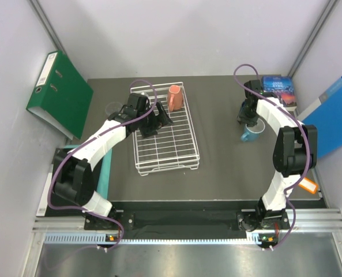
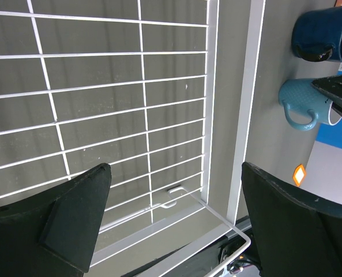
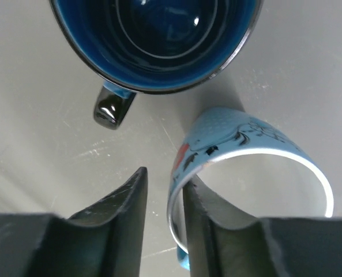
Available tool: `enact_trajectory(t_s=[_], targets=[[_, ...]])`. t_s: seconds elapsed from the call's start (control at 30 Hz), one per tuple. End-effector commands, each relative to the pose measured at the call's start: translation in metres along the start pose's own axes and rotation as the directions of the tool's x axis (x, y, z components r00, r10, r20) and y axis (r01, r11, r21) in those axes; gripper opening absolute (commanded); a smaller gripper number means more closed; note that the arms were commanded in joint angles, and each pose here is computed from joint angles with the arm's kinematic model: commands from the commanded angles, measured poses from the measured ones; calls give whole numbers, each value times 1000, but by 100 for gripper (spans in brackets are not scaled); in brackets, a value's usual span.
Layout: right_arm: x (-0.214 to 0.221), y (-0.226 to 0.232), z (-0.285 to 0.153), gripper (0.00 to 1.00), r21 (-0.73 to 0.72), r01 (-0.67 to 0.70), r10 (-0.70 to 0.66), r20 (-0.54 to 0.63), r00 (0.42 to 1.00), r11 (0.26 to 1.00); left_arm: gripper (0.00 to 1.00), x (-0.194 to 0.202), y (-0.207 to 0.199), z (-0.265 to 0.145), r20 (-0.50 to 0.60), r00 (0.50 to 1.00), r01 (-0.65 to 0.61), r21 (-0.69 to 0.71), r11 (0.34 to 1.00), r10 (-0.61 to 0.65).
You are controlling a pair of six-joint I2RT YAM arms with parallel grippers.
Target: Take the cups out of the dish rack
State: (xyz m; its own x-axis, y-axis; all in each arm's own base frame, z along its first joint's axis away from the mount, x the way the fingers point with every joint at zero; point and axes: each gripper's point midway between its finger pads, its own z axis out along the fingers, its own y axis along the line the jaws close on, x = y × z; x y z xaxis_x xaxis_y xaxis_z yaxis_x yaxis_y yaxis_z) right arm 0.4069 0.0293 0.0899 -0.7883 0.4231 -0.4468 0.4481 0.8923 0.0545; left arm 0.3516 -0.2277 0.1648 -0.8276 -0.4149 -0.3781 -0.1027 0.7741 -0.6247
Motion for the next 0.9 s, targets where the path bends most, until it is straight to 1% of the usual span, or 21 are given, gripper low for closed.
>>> enact_trajectory(t_s=[0.0, 0.1, 0.17, 0.3, 0.33, 0.37, 0.43, 0.47, 0.53, 0.57, 0.6, 0.63, 0.67, 0.7, 0.73, 0.77, 0.8, 0.83, 0.87], targets=[[-17, 7, -13, 38, -63, -20, 24, 57, 998, 998, 99, -7, -10, -11, 33, 999, -15, 29, 999, 14], [-23, 9, -26, 45, -83, -24, 31, 81, 996, 996, 99, -7, -12, -11, 32, 999, -19, 32, 999, 18], [-31, 11, -40, 48, -103, -30, 41, 103, 994, 994, 99, -9, -11, -11, 36, 999, -21, 30, 999, 20], [-48, 27, -74, 53, -197, -26, 53, 135, 989, 980, 99, -16, -10, -11, 62, 997, -42, 4, 999, 42], [-52, 30, -82, 54, -212, -22, 54, 145, 988, 977, 99, -22, -8, -12, 85, 994, -61, -17, 998, 62], [-63, 35, -97, 55, -243, -19, 65, 179, 982, 970, 99, -28, -11, -14, 101, 992, -71, -22, 997, 73], [-67, 40, -112, 59, -275, -13, 67, 186, 980, 961, 99, -34, -11, -13, 117, 989, -90, -38, 995, 94], [-74, 44, -126, 60, -308, -11, 79, 207, 975, 951, 99, -41, -18, -15, 134, 986, -98, -30, 995, 101], [-79, 53, -141, 61, -367, -9, 99, 228, 969, 930, 99, -48, -19, -9, 143, 983, -109, -43, 993, 115], [-76, 58, -153, 61, -420, 7, 100, 233, 967, 908, 99, -57, -27, -11, 165, 978, -121, -31, 992, 125], [-72, 68, -161, 62, -481, 27, 95, 226, 969, 876, 99, -61, -27, -3, 167, 977, -128, -37, 991, 132], [-78, 77, -172, 62, -533, 67, 95, 272, 958, 844, 99, -65, -30, 0, 174, 973, -146, -35, 989, 150], [-69, 79, -178, 62, -561, 90, 85, 278, 957, 823, 99, -76, -38, 0, 203, 965, -162, -26, 986, 164], [-63, 86, -183, 62, -601, 121, 65, 279, 958, 790, 99, -79, -35, 11, 199, 964, -171, -41, 984, 176], [-54, 91, -181, 61, -620, 150, 45, 287, 957, 770, 99, -92, -42, 11, 235, 950, -203, -44, 978, 208], [-51, 93, -191, 61, -641, 176, 43, 312, 949, 747, 99, -99, -41, 16, 258, 936, -227, -71, 971, 238], [-43, 99, -196, 61, -669, 202, 28, 317, 948, 716, 99, -106, -31, 29, 264, 928, -238, -124, 963, 263], [-36, 104, -199, 60, -682, 223, 14, 323, 946, 697, 99, -119, -36, 30, 286, 905, -284, -142, 948, 314], [-30, 104, -201, 60, -694, 235, 13, 333, 943, 681, 99, -126, -33, 35, 296, 888, -308, -184, 934, 351]])
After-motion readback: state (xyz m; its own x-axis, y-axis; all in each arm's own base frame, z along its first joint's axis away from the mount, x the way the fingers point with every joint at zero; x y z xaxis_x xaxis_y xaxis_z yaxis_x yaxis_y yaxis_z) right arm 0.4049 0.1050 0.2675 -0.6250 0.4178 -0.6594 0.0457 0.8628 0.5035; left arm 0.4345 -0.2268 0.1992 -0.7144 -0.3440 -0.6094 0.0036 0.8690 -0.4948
